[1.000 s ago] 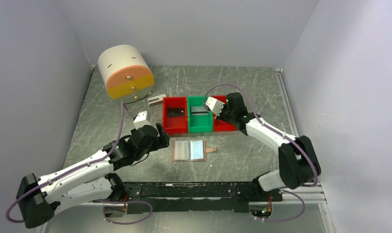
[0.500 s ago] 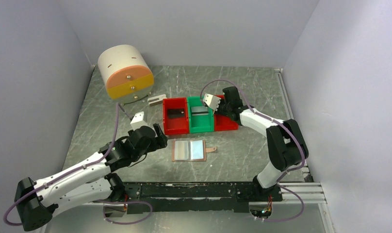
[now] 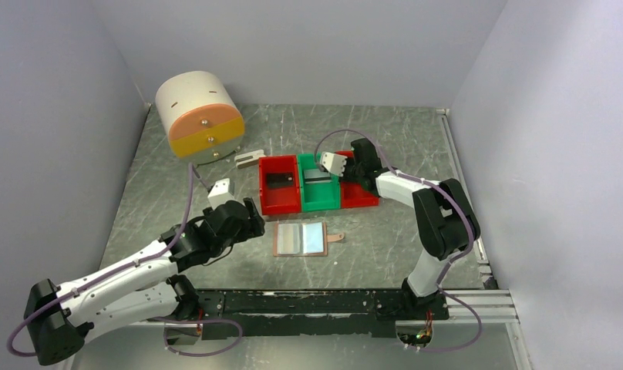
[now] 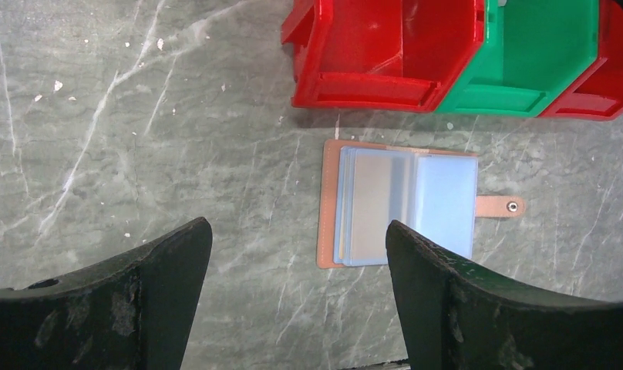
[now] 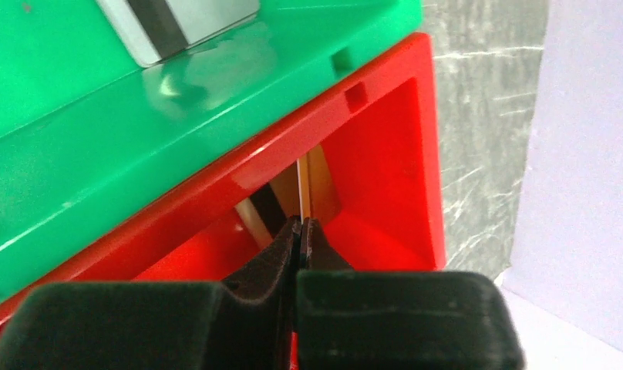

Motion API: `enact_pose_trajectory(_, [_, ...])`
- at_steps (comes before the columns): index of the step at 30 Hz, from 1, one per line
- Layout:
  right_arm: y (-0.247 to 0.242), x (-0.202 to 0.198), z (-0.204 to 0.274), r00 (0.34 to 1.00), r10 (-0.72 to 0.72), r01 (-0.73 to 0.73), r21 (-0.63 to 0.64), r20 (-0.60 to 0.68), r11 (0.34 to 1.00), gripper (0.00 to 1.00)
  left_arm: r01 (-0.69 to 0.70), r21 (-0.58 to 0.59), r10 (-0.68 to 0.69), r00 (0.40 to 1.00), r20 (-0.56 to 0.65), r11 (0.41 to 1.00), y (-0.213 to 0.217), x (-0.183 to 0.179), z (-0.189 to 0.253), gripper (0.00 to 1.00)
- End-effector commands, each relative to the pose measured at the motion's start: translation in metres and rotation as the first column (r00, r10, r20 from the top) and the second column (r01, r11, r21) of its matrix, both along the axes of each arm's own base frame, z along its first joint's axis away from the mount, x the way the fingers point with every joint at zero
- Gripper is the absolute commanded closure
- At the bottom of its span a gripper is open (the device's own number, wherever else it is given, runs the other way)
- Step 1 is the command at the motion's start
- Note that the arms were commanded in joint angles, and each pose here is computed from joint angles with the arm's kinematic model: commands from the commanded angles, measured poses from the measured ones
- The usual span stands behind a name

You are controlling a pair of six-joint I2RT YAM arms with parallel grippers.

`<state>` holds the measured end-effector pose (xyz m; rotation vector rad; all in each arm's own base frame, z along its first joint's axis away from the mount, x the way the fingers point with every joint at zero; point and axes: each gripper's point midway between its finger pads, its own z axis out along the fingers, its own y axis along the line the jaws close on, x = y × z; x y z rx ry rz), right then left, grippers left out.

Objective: Take the credit cards out of the card holder

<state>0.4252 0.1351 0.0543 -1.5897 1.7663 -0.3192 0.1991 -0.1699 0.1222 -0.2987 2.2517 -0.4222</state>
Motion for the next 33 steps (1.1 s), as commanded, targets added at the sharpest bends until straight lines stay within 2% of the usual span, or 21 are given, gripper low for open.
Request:
enact_pose_trajectory(1, [-0.005,0.019,0.014,0.993,-0.010,0.010,-0.006,0.114,1.000,1.00,-0.031,0.005,0.031,0.999,0.022,0.999,0.008,0.001,0.004,0.12])
enact_pose_trajectory(5, [-0.007,0.016,0.009,0.994,0.000,0.003,-0.023,0.110,1.000,1.00,-0.029,-0.011,0.029,0.999,0.025,1.000,0.006,0.001,0.002,0.12])
enact_pose_trajectory(11, [0.005,0.001,0.000,0.996,0.083,-0.083,0.010,0.028,0.996,1.00,-0.008,0.019,0.007,1.000,0.012,1.000,0.001,0.003,-0.001,0.12])
enact_pose_trajectory(17, [0.000,-0.003,-0.008,0.997,0.081,-0.081,-0.006,-0.007,0.997,0.94,-0.011,0.031,0.011,1.000,0.000,0.999,0.001,0.003,-0.003,0.13])
enact_pose_trajectory(18, [0.001,-0.003,-0.007,0.997,0.081,-0.081,0.003,-0.018,0.997,0.89,-0.012,0.025,0.012,1.000,0.002,1.000,0.001,0.003,-0.002,0.13])
enact_pose_trajectory(21, [-0.003,-0.010,-0.010,0.993,0.073,-0.070,0.037,-0.094,0.997,0.84,-0.014,0.015,0.014,1.000,0.010,1.000,0.002,0.003,-0.001,0.13])
enact_pose_trajectory(25, [-0.006,-0.007,0.005,0.993,0.074,-0.068,0.065,-0.096,0.996,0.78,-0.018,0.011,0.018,1.000,0.013,1.000,0.004,0.002,0.000,0.13])
enact_pose_trajectory(26, [-0.006,-0.007,0.006,0.992,0.077,-0.070,0.074,-0.096,0.995,0.58,-0.017,0.012,0.017,1.000,0.013,1.000,0.004,0.002,0.001,0.13])
enact_pose_trajectory(27, [-0.006,-0.008,0.007,0.992,0.078,-0.071,0.080,-0.099,0.994,0.43,-0.014,0.014,0.014,1.000,0.012,1.000,0.004,0.002,0.001,0.13])
enact_pose_trajectory(28, [-0.006,-0.008,0.007,0.991,0.079,-0.070,0.085,-0.107,0.994,0.41,-0.013,0.015,0.013,1.000,0.012,1.000,0.004,0.001,0.002,0.13])
enact_pose_trajectory(33, [-0.009,0.006,0.011,0.997,0.013,-0.005,0.101,-0.083,0.995,0.41,-0.011,0.020,0.011,1.000,0.008,1.000,0.004,0.001,0.002,0.13])
